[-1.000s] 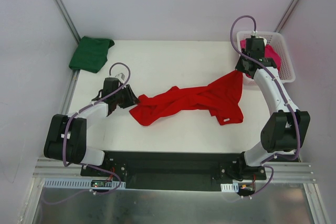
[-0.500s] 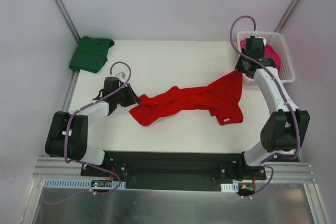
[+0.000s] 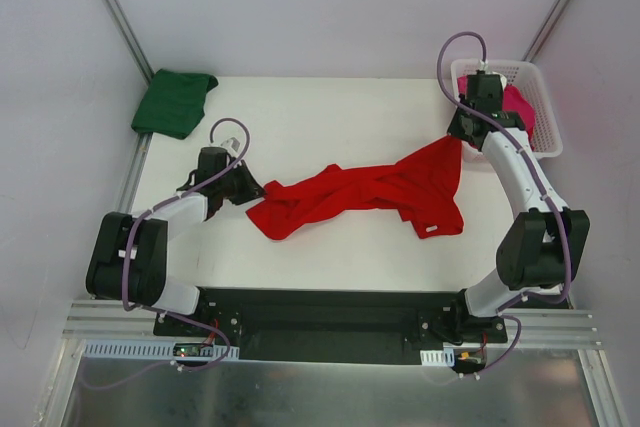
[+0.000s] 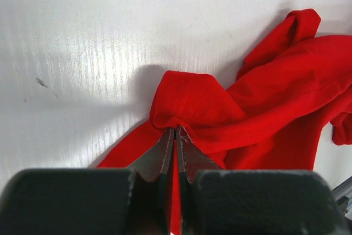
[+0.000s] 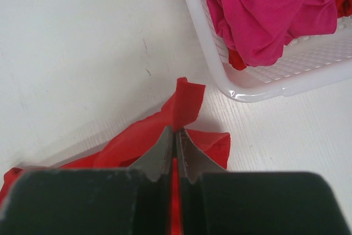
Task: Fold and stack the t-shirts
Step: Flatten out the tshirt
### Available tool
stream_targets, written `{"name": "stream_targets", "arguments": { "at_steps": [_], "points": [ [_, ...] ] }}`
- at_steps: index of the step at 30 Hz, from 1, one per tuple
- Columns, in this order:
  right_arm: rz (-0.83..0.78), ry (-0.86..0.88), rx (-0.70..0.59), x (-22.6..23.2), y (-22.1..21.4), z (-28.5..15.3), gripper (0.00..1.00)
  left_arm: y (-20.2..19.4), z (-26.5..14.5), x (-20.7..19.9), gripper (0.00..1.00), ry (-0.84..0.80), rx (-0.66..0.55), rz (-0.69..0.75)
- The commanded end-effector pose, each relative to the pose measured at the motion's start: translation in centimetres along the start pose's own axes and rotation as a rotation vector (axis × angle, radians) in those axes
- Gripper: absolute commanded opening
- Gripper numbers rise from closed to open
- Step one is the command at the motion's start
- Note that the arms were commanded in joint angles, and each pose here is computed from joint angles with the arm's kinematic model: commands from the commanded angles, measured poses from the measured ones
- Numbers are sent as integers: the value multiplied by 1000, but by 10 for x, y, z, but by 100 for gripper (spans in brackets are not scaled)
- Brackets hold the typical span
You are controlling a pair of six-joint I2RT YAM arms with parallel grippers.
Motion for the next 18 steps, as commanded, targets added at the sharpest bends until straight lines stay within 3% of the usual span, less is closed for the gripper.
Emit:
{"name": "stream_targets", "arguments": {
  "at_steps": [1,18],
  "points": [
    [20,24,-84,-3,13,-22,2,24,-21,-15,0,-33,-90,53],
    [59,133,-324,-29,23,-135,2,70,-119,-66,0,-22,-323,201]
  ]
}}
Point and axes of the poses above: each gripper's point midway between its finger pads, its own z axis out along the fingers, its own x axis along the line the jaws close on, y = z × x, the point moved 8 cm from there along -z, back along the fingers, and after that the axes turned 8 degrees about z, right-handed, at the moved point
